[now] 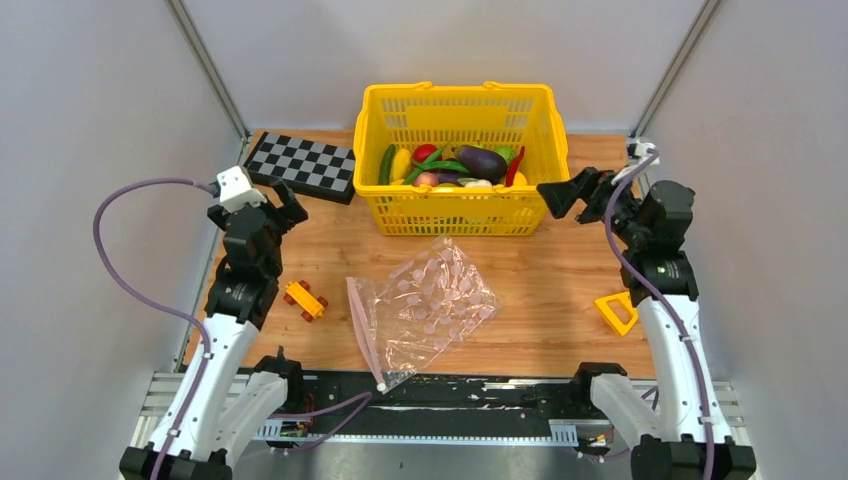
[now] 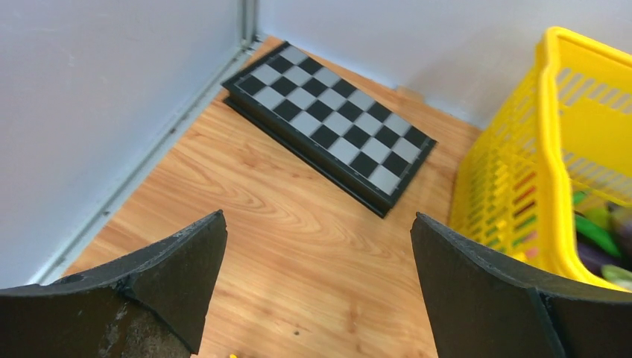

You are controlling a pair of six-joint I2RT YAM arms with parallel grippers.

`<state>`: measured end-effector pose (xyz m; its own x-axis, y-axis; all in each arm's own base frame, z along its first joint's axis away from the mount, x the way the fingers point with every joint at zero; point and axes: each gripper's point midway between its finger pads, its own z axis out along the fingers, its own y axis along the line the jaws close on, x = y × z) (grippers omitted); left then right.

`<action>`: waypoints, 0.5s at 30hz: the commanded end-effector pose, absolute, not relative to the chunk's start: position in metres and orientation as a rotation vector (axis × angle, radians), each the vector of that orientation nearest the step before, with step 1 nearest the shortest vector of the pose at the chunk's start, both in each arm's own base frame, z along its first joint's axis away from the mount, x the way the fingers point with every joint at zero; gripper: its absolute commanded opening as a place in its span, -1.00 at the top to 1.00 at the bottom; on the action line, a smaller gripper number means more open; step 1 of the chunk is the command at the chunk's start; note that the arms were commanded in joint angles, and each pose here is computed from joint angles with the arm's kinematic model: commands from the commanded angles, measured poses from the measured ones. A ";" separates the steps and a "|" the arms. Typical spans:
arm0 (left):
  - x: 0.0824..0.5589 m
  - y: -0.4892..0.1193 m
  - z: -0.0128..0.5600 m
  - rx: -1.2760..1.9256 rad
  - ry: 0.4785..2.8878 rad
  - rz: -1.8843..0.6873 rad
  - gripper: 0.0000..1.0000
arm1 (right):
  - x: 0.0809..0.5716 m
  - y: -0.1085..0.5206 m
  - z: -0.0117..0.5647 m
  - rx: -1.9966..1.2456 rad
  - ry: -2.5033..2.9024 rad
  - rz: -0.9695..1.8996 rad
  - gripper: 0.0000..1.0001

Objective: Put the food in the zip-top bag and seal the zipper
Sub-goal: Adjust the bin at the center of the board.

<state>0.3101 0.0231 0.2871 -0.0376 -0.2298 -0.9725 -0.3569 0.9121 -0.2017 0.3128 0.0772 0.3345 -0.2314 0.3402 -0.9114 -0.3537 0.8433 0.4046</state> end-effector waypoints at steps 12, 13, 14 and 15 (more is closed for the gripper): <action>0.270 -0.032 0.265 -0.340 1.731 -0.265 -1.00 | 0.199 0.266 0.272 -0.743 1.869 0.946 -0.39; 0.268 -0.035 0.262 -0.336 1.742 -0.280 -1.00 | 0.195 0.273 0.262 -0.766 1.891 0.920 -0.39; 0.266 -0.036 0.258 -0.335 1.752 -0.290 -1.00 | 0.187 0.282 0.254 -0.802 1.904 0.914 -0.41; 0.265 -0.037 0.255 -0.337 1.758 -0.300 -1.00 | 0.184 0.288 0.244 -0.821 1.924 0.895 -0.43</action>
<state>0.2735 -0.0263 0.2697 -0.1343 -0.3476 -0.9280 -0.0949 0.9367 -0.3372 0.1925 0.2731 0.2785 -0.4312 -0.1001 -0.8967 -0.8047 0.4922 0.3320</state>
